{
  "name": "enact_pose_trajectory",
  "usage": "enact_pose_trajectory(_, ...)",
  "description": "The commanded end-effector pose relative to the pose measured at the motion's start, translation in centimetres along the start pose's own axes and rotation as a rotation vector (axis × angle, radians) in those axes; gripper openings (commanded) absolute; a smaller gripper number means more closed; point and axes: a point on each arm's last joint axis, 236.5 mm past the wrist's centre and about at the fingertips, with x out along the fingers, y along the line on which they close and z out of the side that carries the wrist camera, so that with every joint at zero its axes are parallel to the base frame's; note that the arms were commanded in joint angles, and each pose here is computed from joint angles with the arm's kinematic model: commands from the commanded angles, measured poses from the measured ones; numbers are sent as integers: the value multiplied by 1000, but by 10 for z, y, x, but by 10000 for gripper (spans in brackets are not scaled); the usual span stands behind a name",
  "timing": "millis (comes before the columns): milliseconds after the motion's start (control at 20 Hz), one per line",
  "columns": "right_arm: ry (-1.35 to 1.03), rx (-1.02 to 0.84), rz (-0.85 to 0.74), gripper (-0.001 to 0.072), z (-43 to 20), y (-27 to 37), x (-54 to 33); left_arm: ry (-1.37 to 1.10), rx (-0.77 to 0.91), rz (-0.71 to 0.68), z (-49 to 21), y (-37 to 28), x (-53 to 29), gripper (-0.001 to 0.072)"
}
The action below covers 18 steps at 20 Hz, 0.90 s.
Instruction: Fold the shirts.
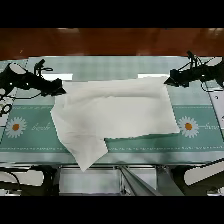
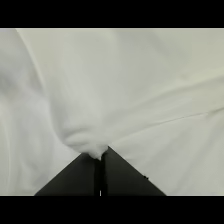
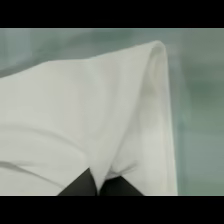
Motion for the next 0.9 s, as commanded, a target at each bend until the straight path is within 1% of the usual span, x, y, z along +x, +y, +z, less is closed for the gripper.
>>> enact_pose_trajectory(0, 62, 16, -59, 26, -15, -14, -1, 121, -3, 27, -34, 12, 7, 16)
enact_pose_trajectory(400, 85, 19, -59, 29, -20, -13, -1, 140, 2, 26, -42, 14, 11, 18)
enact_pose_trajectory(450, 82, 35, -61, 148, -19, -14, 0, 144, -7, 25, -43, 14, 11, 60)
enact_pose_trajectory(500, 84, 51, -61, 367, -20, -14, 0, 148, -22, 25, -44, 14, 11, 330)
enact_pose_trajectory(550, 87, 67, -60, 403, -21, -13, -1, 161, -42, 24, -46, 12, 9, 505)
enact_pose_trajectory(700, 86, 156, -58, 403, -24, -19, -27, 202, -51, 4, -52, 3, -14, 511)
enact_pose_trajectory(850, 88, 236, -65, 404, -39, -30, -78, 87, -44, 6, -45, -1, -57, 511)
